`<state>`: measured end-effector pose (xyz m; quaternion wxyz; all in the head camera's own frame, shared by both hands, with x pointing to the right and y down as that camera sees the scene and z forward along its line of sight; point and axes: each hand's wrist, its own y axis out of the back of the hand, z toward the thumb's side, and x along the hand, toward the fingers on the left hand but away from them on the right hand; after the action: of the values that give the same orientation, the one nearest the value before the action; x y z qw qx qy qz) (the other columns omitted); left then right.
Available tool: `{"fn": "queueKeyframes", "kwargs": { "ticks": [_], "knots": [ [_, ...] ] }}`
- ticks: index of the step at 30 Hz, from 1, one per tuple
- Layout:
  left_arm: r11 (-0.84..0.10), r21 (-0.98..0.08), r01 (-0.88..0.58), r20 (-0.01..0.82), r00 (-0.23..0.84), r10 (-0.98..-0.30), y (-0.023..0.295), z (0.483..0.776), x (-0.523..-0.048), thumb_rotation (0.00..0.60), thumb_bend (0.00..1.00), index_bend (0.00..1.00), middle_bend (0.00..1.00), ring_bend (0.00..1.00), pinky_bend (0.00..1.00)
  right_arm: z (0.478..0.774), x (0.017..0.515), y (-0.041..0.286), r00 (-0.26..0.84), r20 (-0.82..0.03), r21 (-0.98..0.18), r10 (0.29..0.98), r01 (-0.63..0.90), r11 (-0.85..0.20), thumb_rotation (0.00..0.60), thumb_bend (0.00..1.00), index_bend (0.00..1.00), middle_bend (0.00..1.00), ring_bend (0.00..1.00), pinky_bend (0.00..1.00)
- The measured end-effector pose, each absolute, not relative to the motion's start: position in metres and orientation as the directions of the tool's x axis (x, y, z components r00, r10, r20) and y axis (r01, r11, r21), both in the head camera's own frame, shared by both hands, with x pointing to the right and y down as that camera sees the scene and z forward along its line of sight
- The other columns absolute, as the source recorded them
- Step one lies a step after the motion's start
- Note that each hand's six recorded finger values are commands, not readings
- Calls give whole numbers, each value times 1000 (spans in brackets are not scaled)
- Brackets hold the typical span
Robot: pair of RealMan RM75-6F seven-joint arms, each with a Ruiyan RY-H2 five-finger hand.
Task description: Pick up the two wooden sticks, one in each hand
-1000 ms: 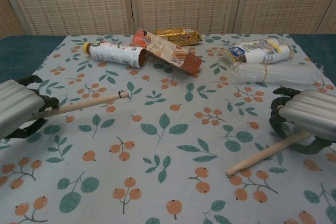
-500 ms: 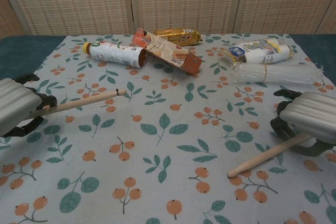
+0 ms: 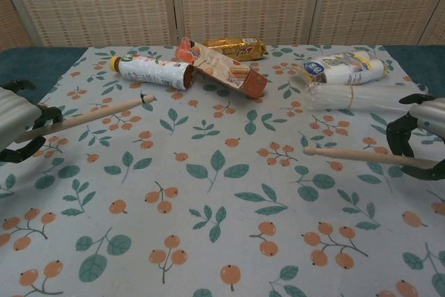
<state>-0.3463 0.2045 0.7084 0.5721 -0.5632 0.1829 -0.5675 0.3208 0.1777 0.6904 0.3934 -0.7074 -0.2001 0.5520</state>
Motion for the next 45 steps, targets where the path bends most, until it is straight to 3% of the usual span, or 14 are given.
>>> {"fn": "queueKeyframes", "kwargs": {
  "ticks": [9,16,23,28,45],
  "knots": [
    [-338,-863,376,444,245,-862,182,705,-346,600,655,790,844,551,210,676,314,161,325,-546,-790,772,108,-604,600,464,925,761,363,0],
    [-387,-879,278,455,255,-853,169,691,-317,600,659,794,849,565,225,676,259,135,393,-499,-718,772,311,-623,600,464,925,761,363,0],
    [-480,-861,169,508,239,-828,151,683,-284,600,660,794,850,572,235,681,197,124,459,-493,-648,739,373,-664,600,465,925,762,363,0],
    [-472,-867,159,498,273,-823,139,669,-258,600,659,794,850,572,235,679,164,114,478,-478,-634,736,392,-667,600,464,925,761,363,0],
    [-442,-880,172,474,343,-811,150,653,-222,600,659,794,850,572,234,693,134,91,421,-515,-639,747,392,-662,600,464,925,761,363,0]
  ]
}}
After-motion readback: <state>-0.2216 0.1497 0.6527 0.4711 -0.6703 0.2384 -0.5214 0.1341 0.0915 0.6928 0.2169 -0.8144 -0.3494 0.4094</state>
